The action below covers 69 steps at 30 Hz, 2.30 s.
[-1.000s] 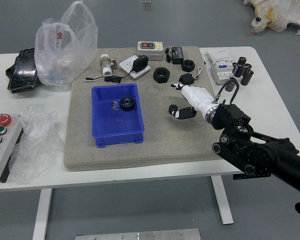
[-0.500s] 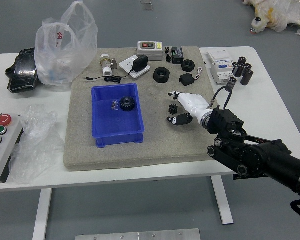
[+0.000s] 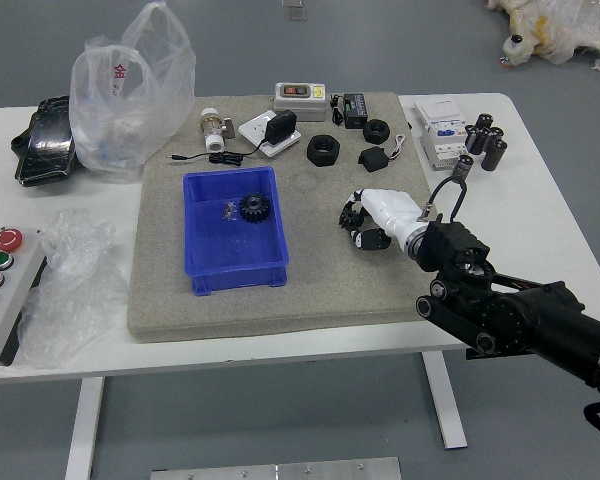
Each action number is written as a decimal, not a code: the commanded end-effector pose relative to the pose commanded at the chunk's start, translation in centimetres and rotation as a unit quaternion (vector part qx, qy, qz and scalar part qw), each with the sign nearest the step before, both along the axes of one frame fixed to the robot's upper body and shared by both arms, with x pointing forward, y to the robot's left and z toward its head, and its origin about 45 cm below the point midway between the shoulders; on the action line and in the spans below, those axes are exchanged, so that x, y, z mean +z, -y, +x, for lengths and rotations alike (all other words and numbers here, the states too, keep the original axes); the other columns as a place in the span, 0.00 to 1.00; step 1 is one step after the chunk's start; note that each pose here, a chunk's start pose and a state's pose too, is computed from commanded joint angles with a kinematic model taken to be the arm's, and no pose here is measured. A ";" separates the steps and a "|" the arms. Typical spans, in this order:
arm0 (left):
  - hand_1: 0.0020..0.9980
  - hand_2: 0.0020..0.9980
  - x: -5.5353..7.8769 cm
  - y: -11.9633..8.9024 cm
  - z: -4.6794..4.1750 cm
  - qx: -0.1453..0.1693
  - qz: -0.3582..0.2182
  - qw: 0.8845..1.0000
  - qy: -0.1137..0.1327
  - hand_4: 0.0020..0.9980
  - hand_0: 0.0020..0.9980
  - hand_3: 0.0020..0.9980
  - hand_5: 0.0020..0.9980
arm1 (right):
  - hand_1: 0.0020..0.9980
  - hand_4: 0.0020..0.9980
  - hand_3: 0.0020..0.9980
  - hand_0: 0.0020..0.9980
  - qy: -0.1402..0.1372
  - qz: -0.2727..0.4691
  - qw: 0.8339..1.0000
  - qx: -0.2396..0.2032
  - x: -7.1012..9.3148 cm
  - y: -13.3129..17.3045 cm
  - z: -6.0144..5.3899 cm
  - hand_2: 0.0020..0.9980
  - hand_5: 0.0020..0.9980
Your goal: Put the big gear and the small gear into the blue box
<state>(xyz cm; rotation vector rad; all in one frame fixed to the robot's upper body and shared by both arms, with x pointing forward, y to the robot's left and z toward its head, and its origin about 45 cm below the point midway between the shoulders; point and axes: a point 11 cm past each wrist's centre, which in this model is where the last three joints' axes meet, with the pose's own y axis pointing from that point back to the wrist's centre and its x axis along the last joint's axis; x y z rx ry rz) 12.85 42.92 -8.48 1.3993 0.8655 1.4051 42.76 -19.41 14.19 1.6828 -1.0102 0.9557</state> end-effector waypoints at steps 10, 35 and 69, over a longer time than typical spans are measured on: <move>0.58 0.56 -0.1 0.0 -0.25 0.002 0.000 1.000 -0.003 0.67 0.65 0.65 0.36 | 0.60 0.43 0.53 0.73 0.065 0.032 0.996 0.046 5.0 -3.1 0.0 0.38 0.00; 0.58 0.56 0.0 -0.2 -0.24 0.000 0.002 1.000 -0.006 0.67 0.65 0.65 0.36 | 0.70 0.53 0.82 0.79 0.036 0.032 0.979 0.199 6.8 -12.3 -4.0 0.76 0.23; 0.58 0.56 -0.3 0.3 -0.65 0.003 -0.001 1.000 -0.006 0.67 0.65 0.65 0.36 | 0.60 0.56 0.71 0.54 0.075 0.319 0.943 0.052 10.4 -3.5 -0.9 0.66 0.26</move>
